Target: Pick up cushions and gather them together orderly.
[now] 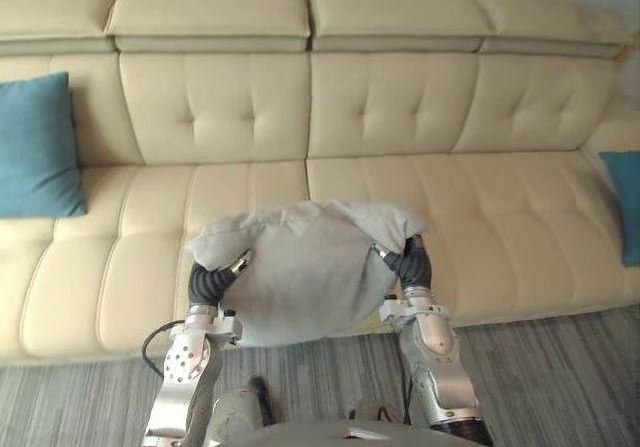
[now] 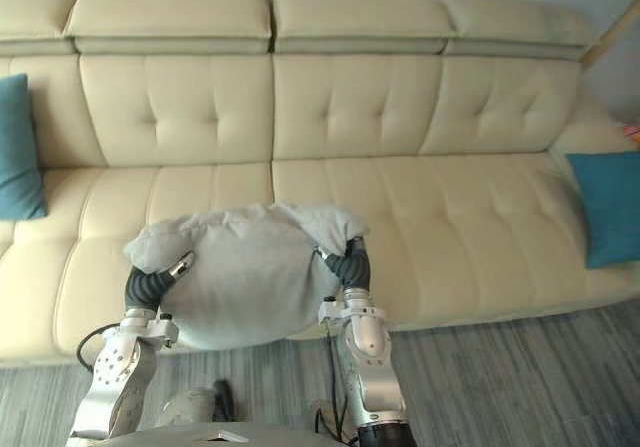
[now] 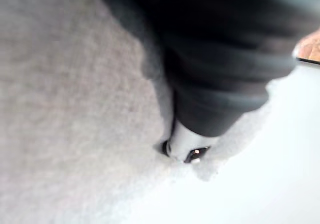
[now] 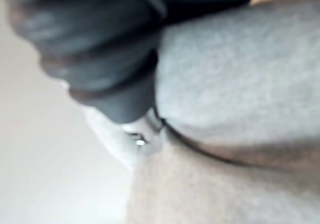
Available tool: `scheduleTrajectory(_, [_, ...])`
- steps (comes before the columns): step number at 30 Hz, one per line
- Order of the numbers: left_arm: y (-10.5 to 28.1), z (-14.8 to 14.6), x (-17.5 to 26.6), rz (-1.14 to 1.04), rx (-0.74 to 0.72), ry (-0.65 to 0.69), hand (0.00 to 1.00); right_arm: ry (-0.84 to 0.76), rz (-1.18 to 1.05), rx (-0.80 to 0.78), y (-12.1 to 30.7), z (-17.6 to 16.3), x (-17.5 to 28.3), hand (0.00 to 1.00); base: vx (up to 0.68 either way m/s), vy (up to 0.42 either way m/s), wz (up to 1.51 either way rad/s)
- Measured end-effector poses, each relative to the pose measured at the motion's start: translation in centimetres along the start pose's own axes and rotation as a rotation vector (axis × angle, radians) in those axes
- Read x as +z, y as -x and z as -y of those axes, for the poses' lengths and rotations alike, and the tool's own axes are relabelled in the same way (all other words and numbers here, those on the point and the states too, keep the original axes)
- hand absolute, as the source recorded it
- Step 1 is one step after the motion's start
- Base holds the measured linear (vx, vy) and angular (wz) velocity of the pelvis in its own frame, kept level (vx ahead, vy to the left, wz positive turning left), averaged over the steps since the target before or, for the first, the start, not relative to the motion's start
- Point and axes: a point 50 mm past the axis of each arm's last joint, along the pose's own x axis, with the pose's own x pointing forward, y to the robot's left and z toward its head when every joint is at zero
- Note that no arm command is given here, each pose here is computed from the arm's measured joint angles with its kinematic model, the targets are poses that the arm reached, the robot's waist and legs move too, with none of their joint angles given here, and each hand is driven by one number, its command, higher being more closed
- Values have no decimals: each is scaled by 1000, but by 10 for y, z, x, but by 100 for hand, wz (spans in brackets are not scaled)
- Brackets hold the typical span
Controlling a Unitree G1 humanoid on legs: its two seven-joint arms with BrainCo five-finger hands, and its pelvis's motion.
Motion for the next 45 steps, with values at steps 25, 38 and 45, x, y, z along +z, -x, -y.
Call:
scheduleTrajectory(25, [-69, 38, 58, 262, 29, 33, 100, 57, 281, -17, -76, -11, 70, 100, 58, -46, 11])
scheduleTrajectory(38, [-156, 67, 247, 777, 135, -56, 100, 194, 803, -150, -153, -59, 269, 100, -162, 27, 9])
scheduleTrajectory(45, [-166, 90, 288, 815, 46, -82, 100, 211, 855, -238, -152, -46, 300, 100, -28, 13, -7])
